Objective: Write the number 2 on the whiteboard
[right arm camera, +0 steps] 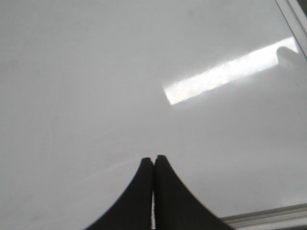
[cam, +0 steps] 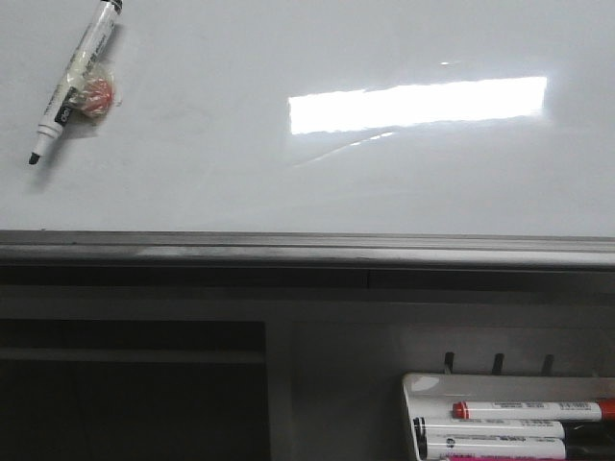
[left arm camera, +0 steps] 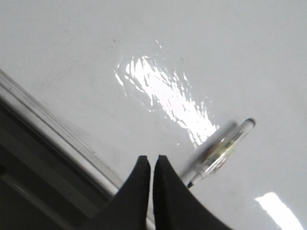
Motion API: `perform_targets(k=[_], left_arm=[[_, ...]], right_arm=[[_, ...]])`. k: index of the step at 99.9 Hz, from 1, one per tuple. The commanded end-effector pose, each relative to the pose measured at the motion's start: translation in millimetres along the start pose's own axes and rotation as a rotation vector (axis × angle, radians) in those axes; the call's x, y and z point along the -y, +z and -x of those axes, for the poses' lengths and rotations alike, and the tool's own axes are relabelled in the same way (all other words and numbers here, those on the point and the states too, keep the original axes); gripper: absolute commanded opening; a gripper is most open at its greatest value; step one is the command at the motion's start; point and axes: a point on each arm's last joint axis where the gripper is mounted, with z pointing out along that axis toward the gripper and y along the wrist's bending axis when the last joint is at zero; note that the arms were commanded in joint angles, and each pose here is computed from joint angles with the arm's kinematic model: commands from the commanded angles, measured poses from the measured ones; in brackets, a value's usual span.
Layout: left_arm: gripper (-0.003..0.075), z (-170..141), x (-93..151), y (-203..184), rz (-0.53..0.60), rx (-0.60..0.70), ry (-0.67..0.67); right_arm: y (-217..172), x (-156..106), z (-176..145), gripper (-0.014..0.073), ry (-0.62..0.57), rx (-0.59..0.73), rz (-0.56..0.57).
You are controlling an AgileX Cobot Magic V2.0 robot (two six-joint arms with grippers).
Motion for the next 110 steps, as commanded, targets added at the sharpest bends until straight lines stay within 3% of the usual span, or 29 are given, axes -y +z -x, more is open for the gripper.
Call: perform_targets(k=[1, 8, 15, 23, 31, 36, 43, 51, 56, 67, 83, 110], left_arm=[[-0.002, 4, 0, -2, -0.032, 0.063, -0.186], [-0.002, 4, 4, -3, -0.048, 0.043, -0.162], [-0.002, 5, 21, -6, -0.101, -0.034, 0.052], [-0.002, 12, 43, -9, -0.131, -0.103, 0.336], [-0.0006, 28, 67, -7, -0.12, -0.13, 0.499], [0.0058, 37, 80, -3, -0.114, -0.176, 0.626], [0.0237, 45, 96, 7, -0.131, -0.264, 0.75], [0.0439, 53, 108, 21, -0.151, -0.312, 0.766], [0.0482, 55, 111, 31, -0.154, -0.352, 0.816], [0.0432, 55, 114, 58, -0.155, -0.442, 0.93], [0.0407, 49, 122, 102, -0.156, -0.478, 0.925], [0.0407, 12, 124, 159, -0.175, -0.691, 0.929]], right_arm=[[-2, 3, -1, -0.0074, 0.127, 0.059, -0.007], [-2, 1, 6, -0.0074, 0.255, 0.074, -0.005], [-3, -6, 19, -0.0069, 0.276, 0.055, 0.014], [-5, -18, 33, -0.0055, 0.23, -0.032, 0.036], [-6, -29, 47, 0.0036, 0.129, -0.126, 0.056], [-6, -34, 54, 0.0133, 0.08, -0.167, 0.065], [-2, -40, 64, 0.0295, 0.044, -0.2, 0.069], [4, -44, 71, 0.0425, 0.037, -0.232, 0.064], [8, -45, 75, 0.0462, 0.036, -0.242, 0.061], [14, -47, 80, 0.0461, 0.037, -0.249, 0.055], [14, -47, 80, 0.0461, 0.037, -0.245, 0.055], [14, -47, 80, 0.0461, 0.037, -0.247, 0.055]])
